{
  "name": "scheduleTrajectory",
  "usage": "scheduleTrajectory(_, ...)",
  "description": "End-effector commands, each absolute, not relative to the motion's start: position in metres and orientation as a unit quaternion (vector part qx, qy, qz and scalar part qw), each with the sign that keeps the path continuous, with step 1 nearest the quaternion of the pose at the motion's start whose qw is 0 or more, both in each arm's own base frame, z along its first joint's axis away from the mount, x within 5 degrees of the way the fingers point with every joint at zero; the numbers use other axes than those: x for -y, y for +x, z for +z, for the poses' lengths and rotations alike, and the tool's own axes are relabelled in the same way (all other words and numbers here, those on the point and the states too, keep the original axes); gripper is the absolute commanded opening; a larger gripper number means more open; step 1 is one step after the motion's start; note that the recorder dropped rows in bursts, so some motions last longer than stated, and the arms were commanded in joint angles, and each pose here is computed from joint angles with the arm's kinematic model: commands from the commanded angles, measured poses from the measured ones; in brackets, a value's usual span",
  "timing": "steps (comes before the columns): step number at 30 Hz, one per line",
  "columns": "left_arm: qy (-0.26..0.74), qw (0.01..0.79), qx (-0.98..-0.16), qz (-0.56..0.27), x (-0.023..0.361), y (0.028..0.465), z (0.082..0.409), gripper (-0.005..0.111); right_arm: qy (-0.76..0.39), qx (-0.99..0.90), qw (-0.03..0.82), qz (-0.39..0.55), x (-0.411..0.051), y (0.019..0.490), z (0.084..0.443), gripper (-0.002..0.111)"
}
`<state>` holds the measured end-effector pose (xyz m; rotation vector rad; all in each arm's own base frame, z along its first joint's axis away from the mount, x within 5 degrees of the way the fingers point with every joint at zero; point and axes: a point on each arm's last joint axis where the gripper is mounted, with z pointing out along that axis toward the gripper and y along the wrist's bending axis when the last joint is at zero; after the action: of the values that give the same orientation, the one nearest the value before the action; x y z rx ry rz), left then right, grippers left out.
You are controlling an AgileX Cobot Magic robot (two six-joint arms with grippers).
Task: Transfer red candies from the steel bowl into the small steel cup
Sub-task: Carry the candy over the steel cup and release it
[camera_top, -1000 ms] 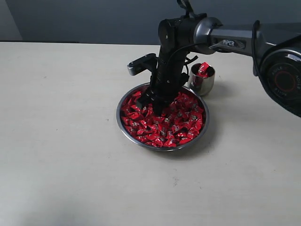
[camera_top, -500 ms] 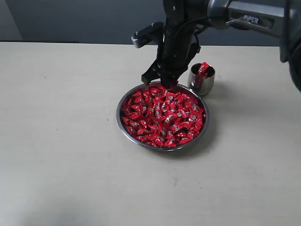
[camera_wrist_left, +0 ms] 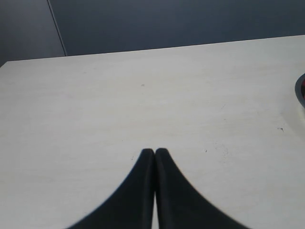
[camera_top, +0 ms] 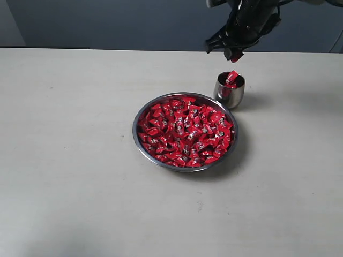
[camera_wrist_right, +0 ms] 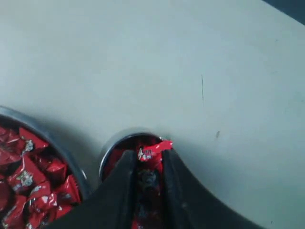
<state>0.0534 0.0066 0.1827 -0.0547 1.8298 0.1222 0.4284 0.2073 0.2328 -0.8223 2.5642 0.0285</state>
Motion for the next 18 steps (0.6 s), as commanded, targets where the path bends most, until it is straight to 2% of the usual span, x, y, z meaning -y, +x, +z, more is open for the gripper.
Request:
scheduleTrajectory(1, -0.024, 0.612, -0.788, 0.053, -0.007, 0.053, 0.183, 0.000, -0.299, -0.923, 0.242, 0.024, -0.211, 0.438, 0.220, -0.001)
scheduleTrajectory(10, -0.024, 0.612, -0.788, 0.053, -0.007, 0.053, 0.183, 0.000, -0.300, -0.929, 0.215, 0.022, -0.215, 0.445, 0.183, -0.001)
scheduleTrajectory(18, -0.024, 0.612, -0.788, 0.053, -0.007, 0.053, 0.183, 0.000, -0.303, -0.929, 0.213, 0.013, -0.214, 0.445, 0.182, -0.001)
